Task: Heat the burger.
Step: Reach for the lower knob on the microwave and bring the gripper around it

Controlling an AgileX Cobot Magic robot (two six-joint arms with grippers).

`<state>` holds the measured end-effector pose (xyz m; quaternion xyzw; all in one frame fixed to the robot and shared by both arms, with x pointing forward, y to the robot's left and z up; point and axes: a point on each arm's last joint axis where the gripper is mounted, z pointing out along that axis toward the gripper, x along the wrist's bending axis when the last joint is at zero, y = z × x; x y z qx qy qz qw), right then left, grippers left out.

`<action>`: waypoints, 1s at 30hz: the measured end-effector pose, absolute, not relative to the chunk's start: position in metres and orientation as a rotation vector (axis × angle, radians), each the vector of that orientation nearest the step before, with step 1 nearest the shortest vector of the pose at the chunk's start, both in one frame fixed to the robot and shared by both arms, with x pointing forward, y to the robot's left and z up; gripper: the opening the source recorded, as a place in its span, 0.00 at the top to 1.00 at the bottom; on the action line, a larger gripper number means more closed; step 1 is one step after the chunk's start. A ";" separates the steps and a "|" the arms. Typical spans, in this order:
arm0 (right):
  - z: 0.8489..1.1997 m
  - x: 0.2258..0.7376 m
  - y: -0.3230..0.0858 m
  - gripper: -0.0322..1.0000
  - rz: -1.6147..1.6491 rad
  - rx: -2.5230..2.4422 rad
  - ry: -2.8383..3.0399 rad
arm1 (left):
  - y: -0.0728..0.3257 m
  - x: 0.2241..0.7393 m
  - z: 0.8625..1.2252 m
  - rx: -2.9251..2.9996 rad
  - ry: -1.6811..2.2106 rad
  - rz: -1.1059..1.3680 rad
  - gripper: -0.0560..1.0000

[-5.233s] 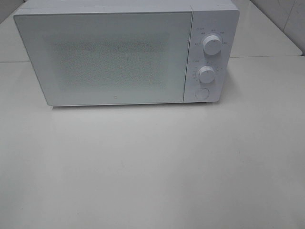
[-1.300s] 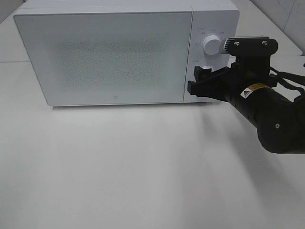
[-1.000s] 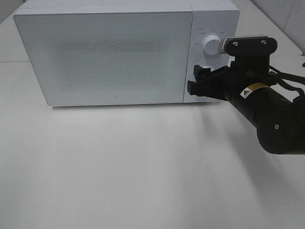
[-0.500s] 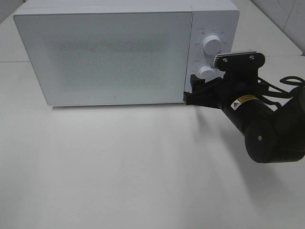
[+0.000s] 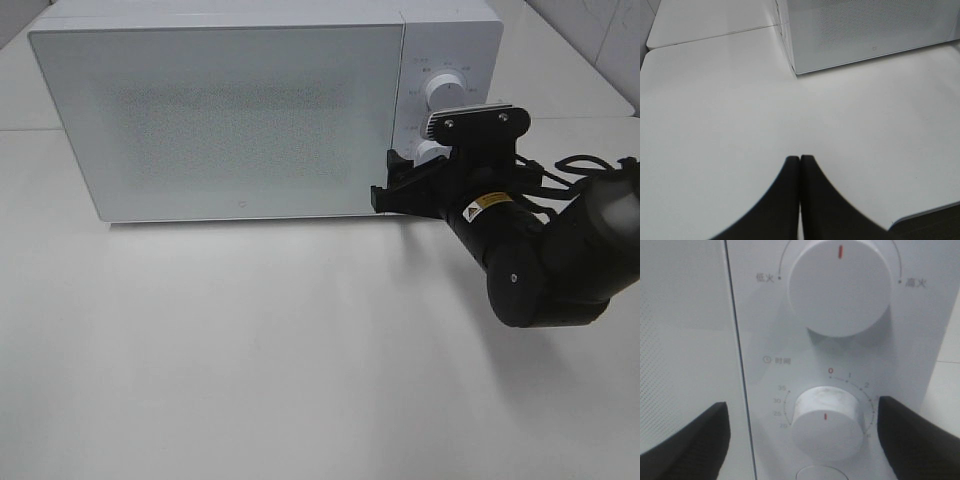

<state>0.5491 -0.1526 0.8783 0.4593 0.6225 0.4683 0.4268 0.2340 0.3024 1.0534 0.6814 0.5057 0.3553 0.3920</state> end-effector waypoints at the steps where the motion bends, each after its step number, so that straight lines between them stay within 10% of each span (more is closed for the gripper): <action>1: 0.876 0.549 -0.153 0.22 1.164 1.146 1.561 | 0.302 0.234 1.053 1.730 1.284 0.902 0.95; 30: 0.868 0.550 -0.155 0.33 1.128 1.163 1.561 | 0.302 0.234 1.053 1.730 1.284 0.902 0.95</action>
